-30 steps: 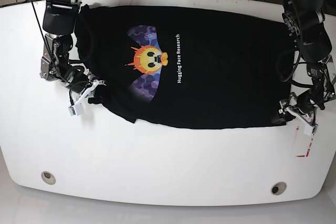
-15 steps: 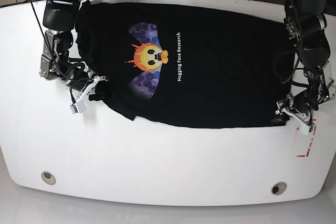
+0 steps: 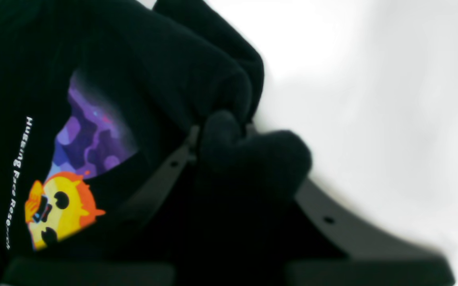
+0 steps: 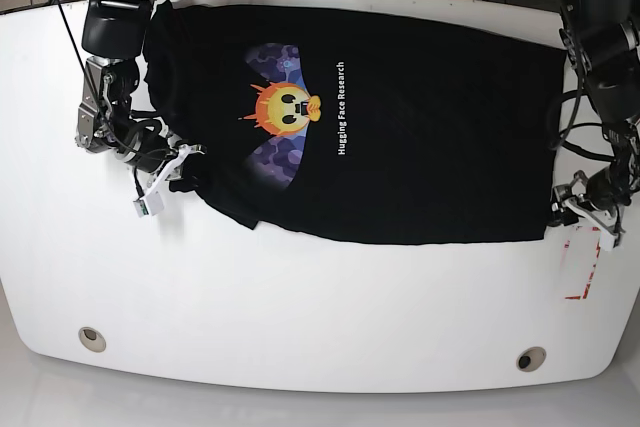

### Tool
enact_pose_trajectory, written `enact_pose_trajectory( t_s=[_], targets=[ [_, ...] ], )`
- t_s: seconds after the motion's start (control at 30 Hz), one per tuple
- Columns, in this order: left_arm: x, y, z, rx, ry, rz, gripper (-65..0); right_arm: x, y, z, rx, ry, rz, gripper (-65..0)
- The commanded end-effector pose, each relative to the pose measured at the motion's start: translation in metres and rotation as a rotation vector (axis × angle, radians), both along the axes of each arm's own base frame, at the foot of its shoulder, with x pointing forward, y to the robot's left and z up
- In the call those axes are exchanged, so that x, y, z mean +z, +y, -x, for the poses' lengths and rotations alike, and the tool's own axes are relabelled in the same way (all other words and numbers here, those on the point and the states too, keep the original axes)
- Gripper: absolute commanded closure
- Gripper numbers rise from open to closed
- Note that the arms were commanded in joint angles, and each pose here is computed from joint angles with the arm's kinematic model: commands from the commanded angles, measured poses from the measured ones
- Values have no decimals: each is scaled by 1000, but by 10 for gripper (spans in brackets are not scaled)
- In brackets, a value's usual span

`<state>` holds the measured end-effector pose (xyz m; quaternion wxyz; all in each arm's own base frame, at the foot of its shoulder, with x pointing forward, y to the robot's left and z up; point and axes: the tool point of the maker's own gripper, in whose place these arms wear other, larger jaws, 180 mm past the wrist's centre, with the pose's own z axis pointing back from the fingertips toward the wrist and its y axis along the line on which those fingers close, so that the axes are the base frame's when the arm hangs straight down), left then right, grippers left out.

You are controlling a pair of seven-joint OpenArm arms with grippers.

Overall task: Layout the t-shirt on the table in an organized manner, then fold the t-shirt properly
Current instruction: 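Grasp the t-shirt's side edges with both grippers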

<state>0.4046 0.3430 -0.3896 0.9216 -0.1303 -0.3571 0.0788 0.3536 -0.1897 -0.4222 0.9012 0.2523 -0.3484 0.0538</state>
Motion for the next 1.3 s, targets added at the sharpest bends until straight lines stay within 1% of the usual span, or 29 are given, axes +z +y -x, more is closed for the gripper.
enact_pose_trajectory(
  t_s=[0.0,0.13,0.27,0.4,0.6,0.7,0.8,0.83,0.9,0.93,1.0,1.03,1.07,1.13,1.17,1.27],
  targets=[
    [24,8,-16,12,-68,-11,-429,10,-6,-8,2,-23,19,-51],
    [17,-5,-17,-1,-62,9,-429,10,-6,-8,2,-23,19,-51],
    [5,-6,-7,-1,-36,12,-429,10,-7,-8,2,-25,23,-51],
    [2,-9,-5,-2,-30,21,-429,10,-8,-8,1,-25,24,-51],
    [-5,-33,-10,-23,-32,59,-426,10,-8,-8,1,-25,24,-51],
    [-11,-54,-14,-44,-30,88,-421,10,-8,-8,1,-25,24,-51],
    [-7,-64,-21,-54,-45,103,-407,10,-8,-8,1,-25,24,-51],
    [-5,-65,-23,-55,-50,105,-386,10,-8,-8,1,-25,24,-51],
    [-4,-68,-26,-66,-49,99,-321,10,-8,-8,1,-25,24,-51],
    [-4,-71,-27,-77,-48,93,-272,10,-8,-8,1,-25,24,-51],
    [-6,-80,-29,-97,-44,92,-196,11,-8,-8,0,-25,24,-51],
    [-7,-86,-29,-108,-42,96,-144,11,-8,-8,0,-25,24,-51],
    [-8,-89,-29,-112,-40,99,-111,11,-8,-8,0,-25,24,-51],
    [-9,-93,-30,-116,-40,103,-18,11,-9,-8,0,-27,26,-51],
    [-9,-92,-30,-115,-39,102,0,11,-9,-8,0,-27,26,-49],
    [-6,-92,-31,-118,-45,99,0,12,-9,-8,0,-28,26,-49]
  ],
)
